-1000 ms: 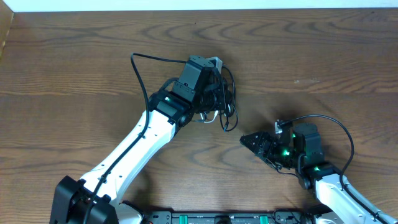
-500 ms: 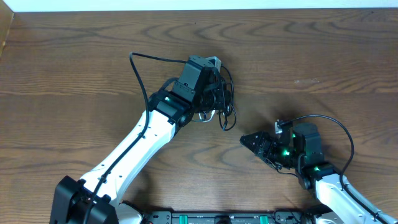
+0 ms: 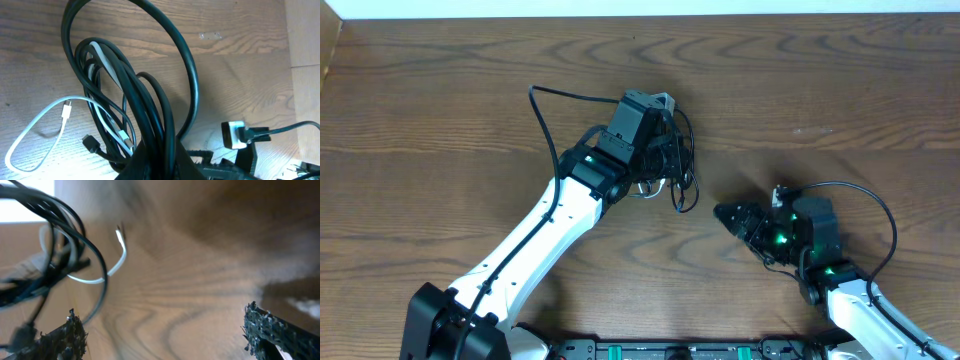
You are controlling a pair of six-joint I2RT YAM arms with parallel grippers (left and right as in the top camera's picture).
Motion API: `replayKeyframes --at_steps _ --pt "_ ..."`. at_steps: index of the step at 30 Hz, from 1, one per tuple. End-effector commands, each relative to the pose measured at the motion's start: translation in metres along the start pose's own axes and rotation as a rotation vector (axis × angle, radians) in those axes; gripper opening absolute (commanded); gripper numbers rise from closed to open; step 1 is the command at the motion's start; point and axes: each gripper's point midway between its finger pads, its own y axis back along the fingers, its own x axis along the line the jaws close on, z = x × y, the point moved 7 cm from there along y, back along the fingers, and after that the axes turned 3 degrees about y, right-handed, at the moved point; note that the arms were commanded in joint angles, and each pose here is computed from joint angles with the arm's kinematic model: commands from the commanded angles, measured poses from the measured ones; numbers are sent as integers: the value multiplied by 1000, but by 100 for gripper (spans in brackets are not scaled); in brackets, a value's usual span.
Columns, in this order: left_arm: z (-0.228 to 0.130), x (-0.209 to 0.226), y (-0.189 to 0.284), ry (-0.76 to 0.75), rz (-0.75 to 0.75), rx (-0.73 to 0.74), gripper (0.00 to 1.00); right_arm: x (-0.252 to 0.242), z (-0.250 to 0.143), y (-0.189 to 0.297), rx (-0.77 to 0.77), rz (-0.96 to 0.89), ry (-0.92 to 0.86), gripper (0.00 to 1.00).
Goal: Untangle cables
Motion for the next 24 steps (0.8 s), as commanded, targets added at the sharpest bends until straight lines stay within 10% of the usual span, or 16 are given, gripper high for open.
replayKeyframes --at_steps 1,6,10,24 --pt "8 -11 11 7 -21 -42 8 -1 5 1 -36 -26 -33 99" --pt "8 -10 11 25 -22 -42 8 -4 -2 1 15 -32 -51 92" --pt "10 -8 12 144 -20 -48 8 29 0 3 46 187 188 57" --pt "24 7 16 572 8 -115 8 51 0 8 88 314 83 61"
